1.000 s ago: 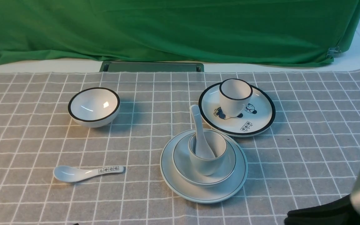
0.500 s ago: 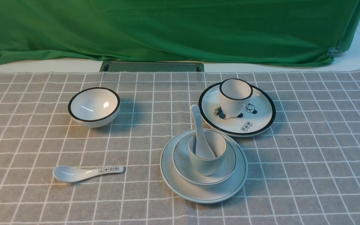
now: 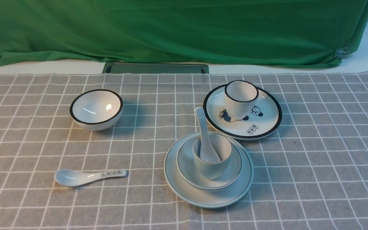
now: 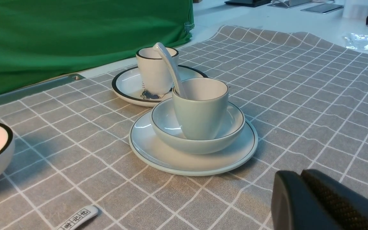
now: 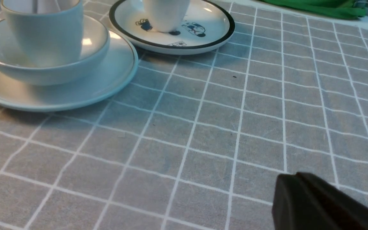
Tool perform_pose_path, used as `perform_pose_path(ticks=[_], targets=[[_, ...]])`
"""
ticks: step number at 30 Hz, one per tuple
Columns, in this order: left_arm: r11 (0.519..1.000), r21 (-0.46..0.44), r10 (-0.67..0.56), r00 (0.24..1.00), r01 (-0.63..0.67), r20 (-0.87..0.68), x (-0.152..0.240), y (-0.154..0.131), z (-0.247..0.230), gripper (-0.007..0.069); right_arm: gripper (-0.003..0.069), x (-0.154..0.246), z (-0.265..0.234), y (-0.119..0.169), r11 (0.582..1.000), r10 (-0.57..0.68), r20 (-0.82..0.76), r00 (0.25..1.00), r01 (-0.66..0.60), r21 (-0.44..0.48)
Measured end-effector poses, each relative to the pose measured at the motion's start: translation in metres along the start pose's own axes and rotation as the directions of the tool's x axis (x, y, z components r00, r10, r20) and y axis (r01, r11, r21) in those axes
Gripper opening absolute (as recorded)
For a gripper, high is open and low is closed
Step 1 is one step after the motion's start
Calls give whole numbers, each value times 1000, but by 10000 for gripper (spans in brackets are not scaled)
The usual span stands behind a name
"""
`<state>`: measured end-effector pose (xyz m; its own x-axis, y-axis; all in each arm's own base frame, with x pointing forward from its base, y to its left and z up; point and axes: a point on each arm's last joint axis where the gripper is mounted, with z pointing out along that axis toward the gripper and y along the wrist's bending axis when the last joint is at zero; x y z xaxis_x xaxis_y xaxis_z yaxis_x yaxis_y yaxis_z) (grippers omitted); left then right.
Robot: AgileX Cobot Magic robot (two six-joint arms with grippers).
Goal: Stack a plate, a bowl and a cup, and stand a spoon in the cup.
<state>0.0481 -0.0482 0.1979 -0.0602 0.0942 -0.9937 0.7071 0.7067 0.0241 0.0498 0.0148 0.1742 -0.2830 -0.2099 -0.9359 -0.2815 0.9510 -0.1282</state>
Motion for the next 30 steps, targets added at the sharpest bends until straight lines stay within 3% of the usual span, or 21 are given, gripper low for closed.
perform_pose_path(ticks=[19,24,26,28,30], targets=[[1000,-14,18,1000,-18,19,-1,1,-2,13,69,0,0,0,1000,0,1,1000,0,0],[967,-256,30,993,1,116,-8,16,-10,13,69,0,0,0,1000,0,1,1000,0,0],[895,-445,36,989,32,143,-9,26,-18,13,69,0,0,0,1000,0,1,1000,0,0],[861,-505,14,990,60,140,-7,29,-20,13,70,0,0,0,1000,0,1,1000,0,0],[785,-606,-68,989,132,129,-2,35,-23,13,70,0,0,0,1000,0,3,1000,0,1]])
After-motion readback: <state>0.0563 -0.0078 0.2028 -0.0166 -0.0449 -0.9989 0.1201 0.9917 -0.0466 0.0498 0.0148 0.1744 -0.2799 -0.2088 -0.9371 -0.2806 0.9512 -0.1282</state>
